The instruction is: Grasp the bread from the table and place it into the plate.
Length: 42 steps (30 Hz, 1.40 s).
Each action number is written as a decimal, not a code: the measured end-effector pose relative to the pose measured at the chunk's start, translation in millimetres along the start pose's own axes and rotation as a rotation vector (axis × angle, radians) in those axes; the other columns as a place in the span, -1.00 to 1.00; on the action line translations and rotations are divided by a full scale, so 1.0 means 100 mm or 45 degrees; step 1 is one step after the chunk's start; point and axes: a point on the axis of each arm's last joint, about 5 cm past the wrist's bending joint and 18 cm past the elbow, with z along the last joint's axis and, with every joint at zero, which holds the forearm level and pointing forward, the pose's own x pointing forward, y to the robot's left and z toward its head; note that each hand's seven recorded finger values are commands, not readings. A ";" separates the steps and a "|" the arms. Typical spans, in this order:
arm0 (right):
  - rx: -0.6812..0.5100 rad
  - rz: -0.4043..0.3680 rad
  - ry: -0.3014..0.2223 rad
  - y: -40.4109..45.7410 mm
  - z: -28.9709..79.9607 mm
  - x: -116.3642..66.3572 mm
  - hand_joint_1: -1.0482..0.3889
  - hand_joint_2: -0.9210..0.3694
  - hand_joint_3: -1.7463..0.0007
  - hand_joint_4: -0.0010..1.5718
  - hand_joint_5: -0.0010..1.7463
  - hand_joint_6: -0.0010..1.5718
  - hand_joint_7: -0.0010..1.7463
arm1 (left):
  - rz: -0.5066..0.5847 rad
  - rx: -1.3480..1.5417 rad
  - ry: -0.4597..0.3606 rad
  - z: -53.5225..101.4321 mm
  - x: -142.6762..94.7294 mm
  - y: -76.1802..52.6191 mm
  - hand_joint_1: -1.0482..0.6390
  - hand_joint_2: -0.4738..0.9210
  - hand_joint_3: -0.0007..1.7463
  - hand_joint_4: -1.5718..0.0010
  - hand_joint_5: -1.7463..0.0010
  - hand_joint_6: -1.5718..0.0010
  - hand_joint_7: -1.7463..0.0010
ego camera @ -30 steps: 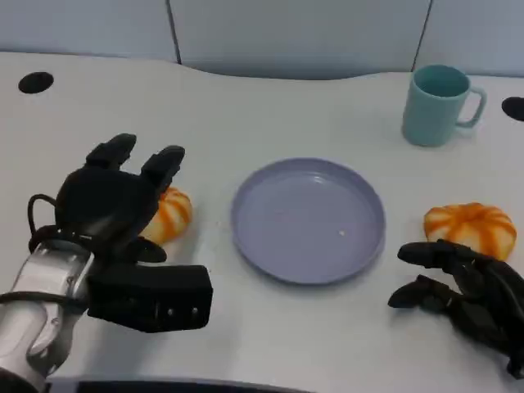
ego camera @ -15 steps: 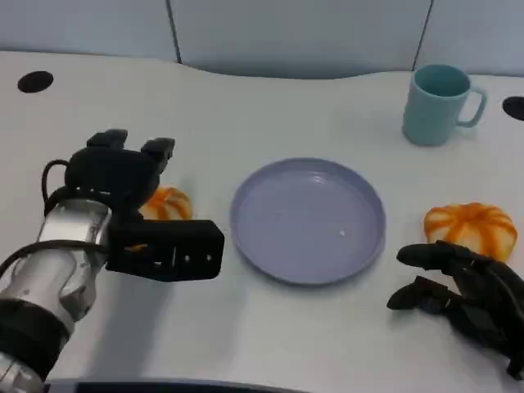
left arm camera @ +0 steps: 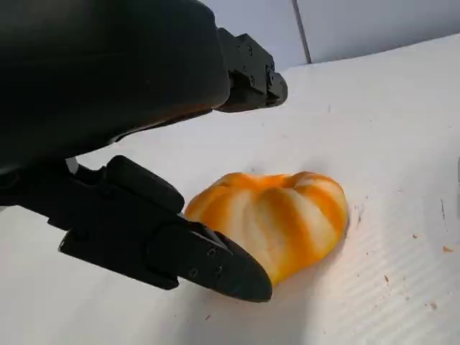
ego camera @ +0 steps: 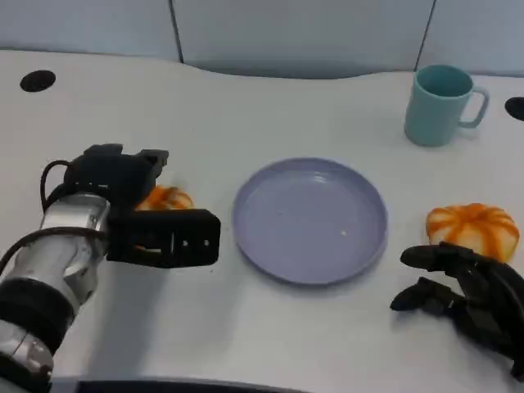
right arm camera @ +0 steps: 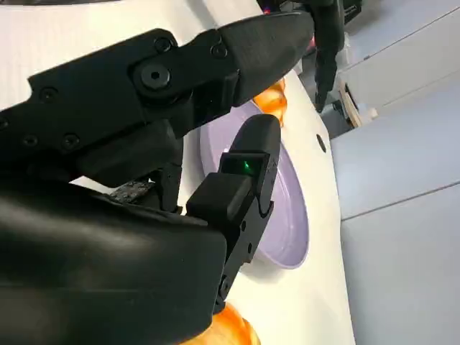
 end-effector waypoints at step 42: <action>0.007 -0.013 -0.001 -0.009 0.01 0.00 -0.07 -1.00 0.93 -0.17 0.25 0.10 -0.49 | -0.161 0.029 0.014 0.16 0.16 -0.16 -0.51 0.72 -1.00 0.88 0.88 0.69 0.98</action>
